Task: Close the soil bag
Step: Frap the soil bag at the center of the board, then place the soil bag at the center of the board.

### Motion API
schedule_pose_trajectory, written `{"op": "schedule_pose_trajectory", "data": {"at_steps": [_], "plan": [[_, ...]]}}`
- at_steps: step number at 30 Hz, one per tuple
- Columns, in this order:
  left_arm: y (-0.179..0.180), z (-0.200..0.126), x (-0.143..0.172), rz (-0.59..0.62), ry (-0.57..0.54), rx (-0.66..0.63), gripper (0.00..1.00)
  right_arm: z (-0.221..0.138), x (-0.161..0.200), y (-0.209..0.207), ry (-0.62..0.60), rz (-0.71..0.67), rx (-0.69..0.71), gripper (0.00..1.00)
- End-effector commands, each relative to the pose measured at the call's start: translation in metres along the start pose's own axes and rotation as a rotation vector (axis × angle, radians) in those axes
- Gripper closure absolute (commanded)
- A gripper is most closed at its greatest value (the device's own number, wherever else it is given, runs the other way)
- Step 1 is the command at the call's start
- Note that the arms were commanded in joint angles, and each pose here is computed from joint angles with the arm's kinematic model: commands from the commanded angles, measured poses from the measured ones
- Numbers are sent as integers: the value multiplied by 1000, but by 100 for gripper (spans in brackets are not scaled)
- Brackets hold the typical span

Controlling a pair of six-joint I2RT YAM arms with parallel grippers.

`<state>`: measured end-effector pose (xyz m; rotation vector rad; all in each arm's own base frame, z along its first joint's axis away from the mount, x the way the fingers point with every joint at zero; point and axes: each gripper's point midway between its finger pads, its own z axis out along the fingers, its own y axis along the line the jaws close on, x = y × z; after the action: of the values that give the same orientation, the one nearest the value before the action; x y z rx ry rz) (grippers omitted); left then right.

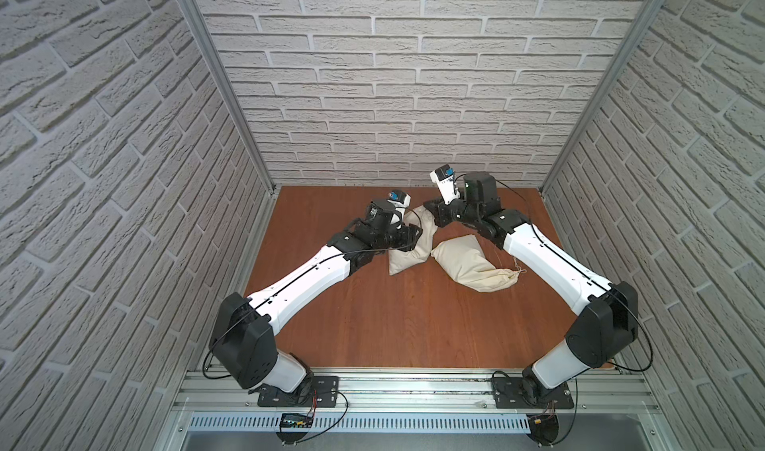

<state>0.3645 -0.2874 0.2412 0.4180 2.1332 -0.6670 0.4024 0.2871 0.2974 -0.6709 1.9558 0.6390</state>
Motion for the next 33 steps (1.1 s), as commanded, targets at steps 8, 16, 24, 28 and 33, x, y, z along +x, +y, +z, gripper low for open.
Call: {"op": "schedule_pose_trajectory", "data": {"at_steps": [8, 16, 24, 28, 33], "plan": [[7, 38, 6, 11, -127, 27, 25, -49, 18, -12, -3, -11, 99, 52], [27, 93, 72, 14, 78, -190, 24, -88, 60, -99, 29, 91, 390, 35], [116, 45, 126, -106, 160, -478, 31, -51, 102, -108, 170, 101, 356, 35], [167, 1, 142, -215, 176, -604, 32, -21, 112, -95, 215, 71, 306, 35], [188, -39, 131, -265, 113, -649, 31, 16, 131, -87, 288, 28, 287, 35]]}}
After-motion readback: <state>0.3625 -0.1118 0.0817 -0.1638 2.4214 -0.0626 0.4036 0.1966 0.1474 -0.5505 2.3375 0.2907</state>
